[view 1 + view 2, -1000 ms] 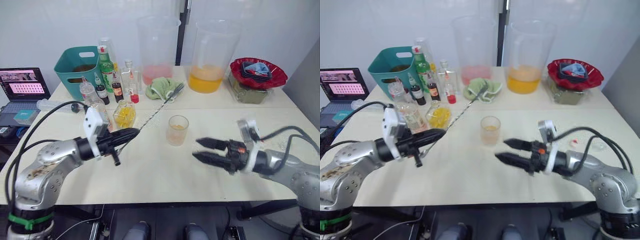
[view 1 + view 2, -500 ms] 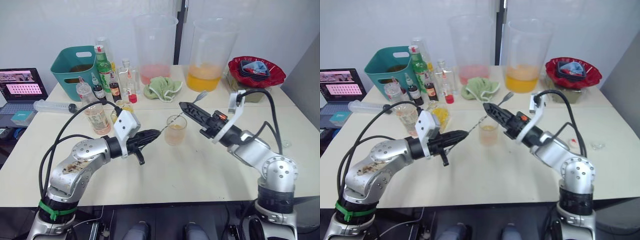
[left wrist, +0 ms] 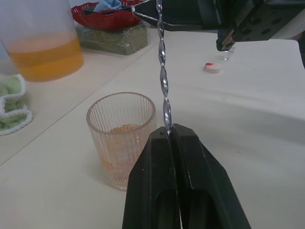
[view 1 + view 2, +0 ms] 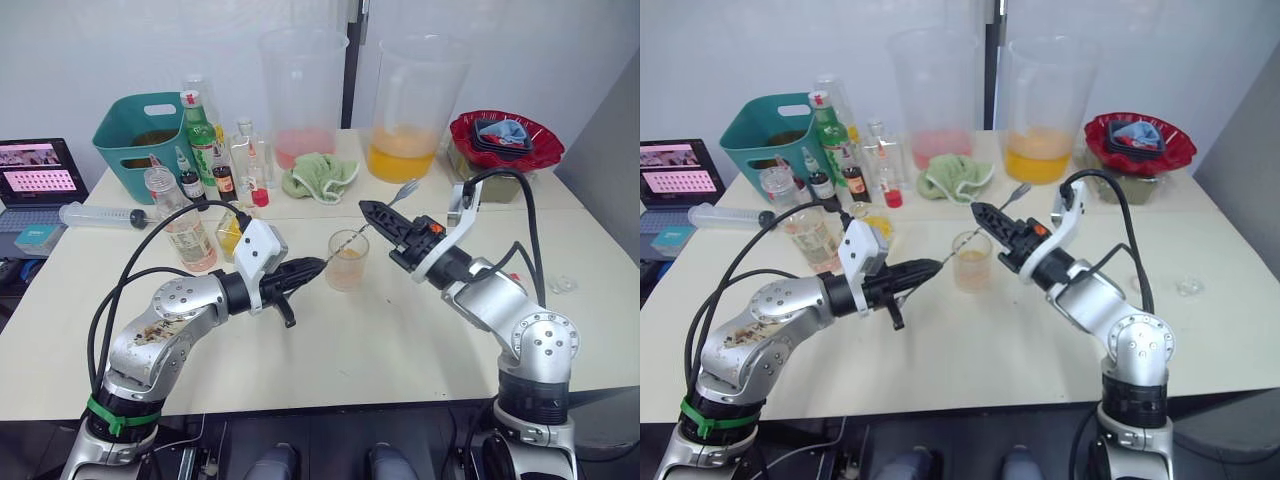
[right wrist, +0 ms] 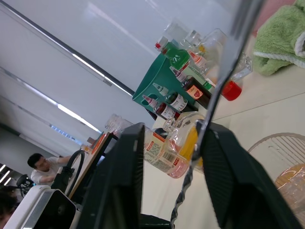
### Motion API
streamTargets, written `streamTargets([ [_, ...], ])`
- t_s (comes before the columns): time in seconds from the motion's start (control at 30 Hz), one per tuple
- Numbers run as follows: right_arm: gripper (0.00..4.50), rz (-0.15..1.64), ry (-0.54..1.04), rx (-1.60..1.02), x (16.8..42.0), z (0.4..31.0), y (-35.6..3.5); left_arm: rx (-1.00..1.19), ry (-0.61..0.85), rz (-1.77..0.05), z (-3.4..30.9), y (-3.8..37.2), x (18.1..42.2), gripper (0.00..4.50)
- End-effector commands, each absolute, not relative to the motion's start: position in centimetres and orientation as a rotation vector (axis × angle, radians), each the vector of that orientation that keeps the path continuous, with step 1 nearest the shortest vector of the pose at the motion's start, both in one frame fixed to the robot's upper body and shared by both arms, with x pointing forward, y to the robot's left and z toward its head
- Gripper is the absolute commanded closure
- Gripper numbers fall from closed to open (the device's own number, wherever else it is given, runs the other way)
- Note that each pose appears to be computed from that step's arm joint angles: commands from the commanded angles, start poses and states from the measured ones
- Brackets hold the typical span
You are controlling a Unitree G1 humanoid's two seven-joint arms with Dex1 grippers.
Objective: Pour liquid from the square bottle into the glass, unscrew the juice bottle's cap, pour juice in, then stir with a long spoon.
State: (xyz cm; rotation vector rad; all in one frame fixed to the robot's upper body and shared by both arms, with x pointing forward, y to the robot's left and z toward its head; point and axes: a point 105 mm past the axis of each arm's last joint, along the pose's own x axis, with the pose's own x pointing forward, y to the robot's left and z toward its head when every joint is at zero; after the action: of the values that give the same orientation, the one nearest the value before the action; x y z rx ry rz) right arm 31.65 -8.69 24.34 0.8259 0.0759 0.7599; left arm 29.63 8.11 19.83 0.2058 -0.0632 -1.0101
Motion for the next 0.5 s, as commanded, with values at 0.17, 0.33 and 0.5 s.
streamTargets([
  [0.17, 4.48, 0.786, 0.031, 0.839, 31.1, 25.3, -8.5, 0.214, -0.120, -1.008, 20.9, 7.5, 29.6, 4.50],
  [0.33, 4.48, 0.773, 0.010, 0.835, 31.2, 25.5, -8.9, 0.207, -0.113, -1.014, 20.8, 7.5, 29.6, 4.50],
  [0.5, 4.50, 0.786, -0.037, 0.805, 31.0, 26.6, -9.8, 0.142, -0.139, -1.059, 22.1, 8.1, 29.1, 3.32],
])
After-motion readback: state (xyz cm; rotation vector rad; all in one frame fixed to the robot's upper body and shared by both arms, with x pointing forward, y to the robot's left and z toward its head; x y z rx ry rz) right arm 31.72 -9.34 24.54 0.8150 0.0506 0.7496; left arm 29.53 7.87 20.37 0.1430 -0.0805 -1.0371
